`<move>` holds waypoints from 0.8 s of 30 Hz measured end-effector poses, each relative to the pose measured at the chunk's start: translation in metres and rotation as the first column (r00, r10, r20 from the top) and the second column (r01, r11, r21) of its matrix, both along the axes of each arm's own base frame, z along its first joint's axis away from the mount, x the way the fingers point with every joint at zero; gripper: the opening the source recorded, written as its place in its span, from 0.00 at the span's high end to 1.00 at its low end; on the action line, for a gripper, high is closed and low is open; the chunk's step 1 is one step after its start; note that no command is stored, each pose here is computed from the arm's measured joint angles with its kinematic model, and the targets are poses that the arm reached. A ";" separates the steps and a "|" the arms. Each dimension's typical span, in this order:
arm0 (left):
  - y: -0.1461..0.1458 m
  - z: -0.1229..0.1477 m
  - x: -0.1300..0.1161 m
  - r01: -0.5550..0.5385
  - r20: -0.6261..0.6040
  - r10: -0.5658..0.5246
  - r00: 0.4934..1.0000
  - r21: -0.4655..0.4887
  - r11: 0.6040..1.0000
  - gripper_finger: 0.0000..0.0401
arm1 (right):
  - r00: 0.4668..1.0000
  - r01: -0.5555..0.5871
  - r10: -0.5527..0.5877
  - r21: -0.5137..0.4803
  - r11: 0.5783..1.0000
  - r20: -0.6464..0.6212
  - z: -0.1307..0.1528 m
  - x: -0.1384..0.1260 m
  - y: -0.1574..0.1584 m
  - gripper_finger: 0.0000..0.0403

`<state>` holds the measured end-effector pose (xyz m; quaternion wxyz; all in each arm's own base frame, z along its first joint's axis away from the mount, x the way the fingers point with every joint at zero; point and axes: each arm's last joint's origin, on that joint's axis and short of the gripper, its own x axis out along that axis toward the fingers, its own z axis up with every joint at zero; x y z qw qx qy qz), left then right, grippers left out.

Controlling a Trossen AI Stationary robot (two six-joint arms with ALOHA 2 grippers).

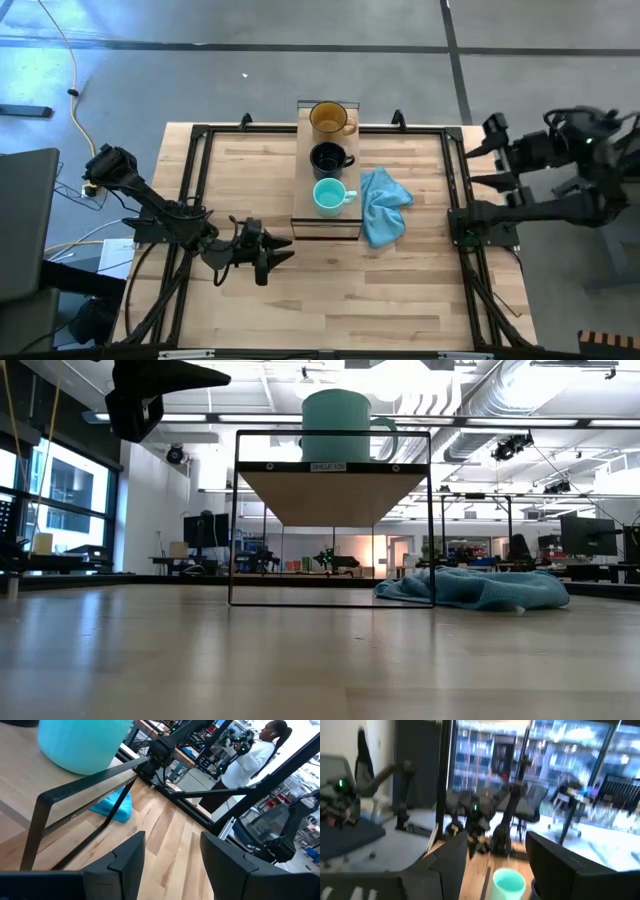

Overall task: Stack small to large cups/mugs on shelf
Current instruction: Return to Home Position

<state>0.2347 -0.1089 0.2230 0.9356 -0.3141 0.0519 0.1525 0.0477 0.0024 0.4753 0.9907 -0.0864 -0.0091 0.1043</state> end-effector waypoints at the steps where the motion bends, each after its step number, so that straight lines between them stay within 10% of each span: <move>1: 0.000 0.000 0.000 0.000 0.000 0.000 1.000 0.000 1.000 0.55 | 0.999 -0.003 0.003 0.010 1.000 0.033 -0.008 0.000 0.000 0.52; 9: 0.000 0.005 0.001 -0.006 0.040 0.006 0.999 0.006 1.000 0.55 | 0.972 -0.058 0.017 0.168 0.984 0.236 -0.083 -0.004 0.001 0.52; 24: 0.031 0.072 -0.049 -0.160 0.135 0.119 0.984 0.355 0.921 0.55 | 0.927 -0.092 -0.019 0.276 0.957 0.375 -0.142 0.010 -0.003 0.52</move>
